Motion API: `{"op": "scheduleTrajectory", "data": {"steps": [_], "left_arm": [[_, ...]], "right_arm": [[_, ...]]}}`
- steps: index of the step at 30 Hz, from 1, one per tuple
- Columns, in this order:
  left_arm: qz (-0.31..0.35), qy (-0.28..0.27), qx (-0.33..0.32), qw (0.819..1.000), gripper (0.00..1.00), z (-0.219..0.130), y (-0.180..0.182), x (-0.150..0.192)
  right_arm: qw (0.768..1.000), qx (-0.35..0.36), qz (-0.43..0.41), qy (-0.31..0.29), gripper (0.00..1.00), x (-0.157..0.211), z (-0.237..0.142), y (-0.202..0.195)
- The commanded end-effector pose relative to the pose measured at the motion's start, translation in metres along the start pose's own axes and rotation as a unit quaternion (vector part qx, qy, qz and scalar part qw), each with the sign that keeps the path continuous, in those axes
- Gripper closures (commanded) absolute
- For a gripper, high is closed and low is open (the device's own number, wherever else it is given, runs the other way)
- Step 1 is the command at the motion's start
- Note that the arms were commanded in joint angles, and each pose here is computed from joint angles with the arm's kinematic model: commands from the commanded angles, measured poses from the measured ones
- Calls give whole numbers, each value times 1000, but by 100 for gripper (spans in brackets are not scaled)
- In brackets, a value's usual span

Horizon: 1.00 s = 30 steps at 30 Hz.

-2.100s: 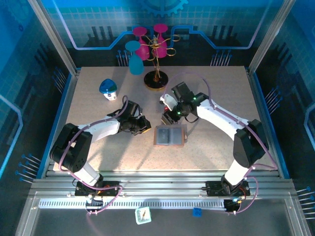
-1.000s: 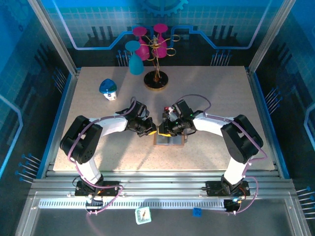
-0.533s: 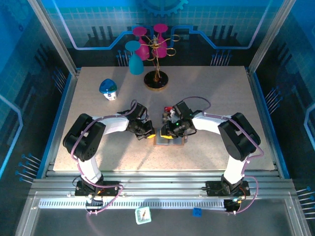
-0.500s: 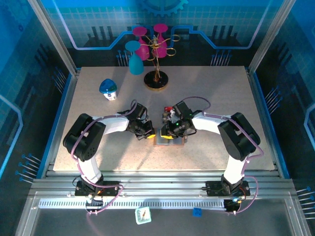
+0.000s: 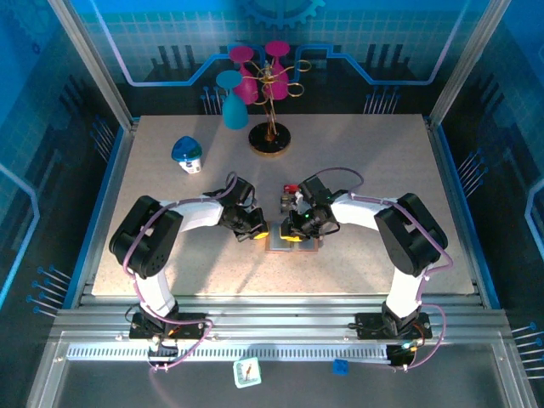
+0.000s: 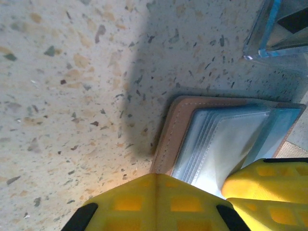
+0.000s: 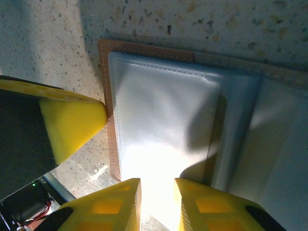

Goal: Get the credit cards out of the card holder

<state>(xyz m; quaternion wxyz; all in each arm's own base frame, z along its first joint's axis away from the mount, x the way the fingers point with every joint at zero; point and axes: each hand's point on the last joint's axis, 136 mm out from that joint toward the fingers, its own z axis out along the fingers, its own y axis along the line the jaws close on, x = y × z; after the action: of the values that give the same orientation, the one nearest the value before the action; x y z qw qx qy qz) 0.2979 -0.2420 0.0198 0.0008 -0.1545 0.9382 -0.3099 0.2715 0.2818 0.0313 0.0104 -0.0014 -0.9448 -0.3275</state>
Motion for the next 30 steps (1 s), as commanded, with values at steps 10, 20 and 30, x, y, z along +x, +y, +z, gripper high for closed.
{"op": "scheduleTrajectory", "data": {"steps": [10,20,30], "left_arm": [[12,6,-14,1000,95,2,0,-1],[13,5,-14,1000,95,2,-1,-2],[14,4,-10,1000,95,0,-5,-3]], "right_arm": [[1000,20,5,-9,76,-2,-10,-12],[1000,0,17,-20,76,-3,-14,-14],[999,-25,27,-26,76,-3,-14,-20]]}}
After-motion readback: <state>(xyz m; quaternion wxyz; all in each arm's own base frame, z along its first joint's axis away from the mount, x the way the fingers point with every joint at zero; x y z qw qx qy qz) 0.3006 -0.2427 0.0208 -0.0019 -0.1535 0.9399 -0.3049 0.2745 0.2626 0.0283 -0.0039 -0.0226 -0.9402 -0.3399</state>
